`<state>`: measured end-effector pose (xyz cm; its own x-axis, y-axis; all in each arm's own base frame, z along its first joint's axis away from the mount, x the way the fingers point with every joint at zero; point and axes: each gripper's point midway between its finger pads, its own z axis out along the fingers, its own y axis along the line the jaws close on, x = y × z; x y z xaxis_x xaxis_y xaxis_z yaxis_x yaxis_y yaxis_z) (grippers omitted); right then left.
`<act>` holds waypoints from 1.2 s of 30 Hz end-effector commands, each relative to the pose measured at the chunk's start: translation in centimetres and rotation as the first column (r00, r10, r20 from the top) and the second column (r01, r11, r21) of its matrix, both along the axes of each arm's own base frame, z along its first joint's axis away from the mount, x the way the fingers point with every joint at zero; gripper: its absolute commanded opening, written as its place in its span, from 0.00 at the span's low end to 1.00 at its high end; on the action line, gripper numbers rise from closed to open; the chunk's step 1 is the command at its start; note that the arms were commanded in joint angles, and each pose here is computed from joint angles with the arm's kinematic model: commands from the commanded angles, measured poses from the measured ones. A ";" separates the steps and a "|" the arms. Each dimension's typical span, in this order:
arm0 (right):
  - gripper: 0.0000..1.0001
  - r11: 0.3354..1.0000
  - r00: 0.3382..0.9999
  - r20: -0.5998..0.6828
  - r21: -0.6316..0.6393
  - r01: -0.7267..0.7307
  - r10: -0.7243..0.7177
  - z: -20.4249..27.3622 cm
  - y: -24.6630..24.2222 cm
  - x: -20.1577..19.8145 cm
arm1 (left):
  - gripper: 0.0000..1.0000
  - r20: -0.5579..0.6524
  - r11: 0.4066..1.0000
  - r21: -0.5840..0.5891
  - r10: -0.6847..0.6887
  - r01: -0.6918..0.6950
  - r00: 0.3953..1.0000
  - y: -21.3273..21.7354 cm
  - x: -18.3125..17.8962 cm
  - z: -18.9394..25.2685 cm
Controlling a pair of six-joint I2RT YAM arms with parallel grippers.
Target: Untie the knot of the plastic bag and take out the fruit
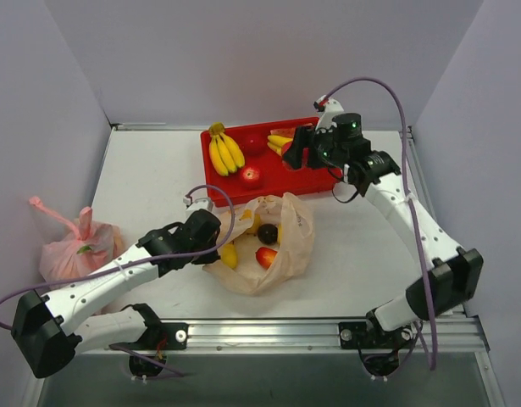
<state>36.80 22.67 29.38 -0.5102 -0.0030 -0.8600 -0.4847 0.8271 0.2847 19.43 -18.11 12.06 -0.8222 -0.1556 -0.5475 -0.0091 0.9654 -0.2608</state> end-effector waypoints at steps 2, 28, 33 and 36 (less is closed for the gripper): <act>0.38 0.969 0.962 -0.119 -0.052 0.240 -0.244 -5.9 -3.5 7.3 | 0.00 0.016 0.999 -0.035 -0.036 0.036 0.999 -0.9 -0.1 1.5; 0.75 0.941 0.939 -0.082 -0.037 -0.338 0.334 -1.7 7.4 -14.3 | 0.00 0.095 0.997 -0.069 0.033 -0.026 0.995 -0.2 0.7 3.7; 0.78 0.923 0.885 -0.324 -0.073 -0.377 0.335 -9.8 6.2 -18.5 | 0.00 0.094 0.996 -0.077 0.041 -0.034 0.995 -0.2 0.6 3.7; 0.80 0.939 0.876 -0.427 -0.147 -0.312 0.224 -14.9 3.1 -19.7 | 0.00 0.094 0.996 -0.085 0.038 -0.030 0.995 -0.2 0.5 3.8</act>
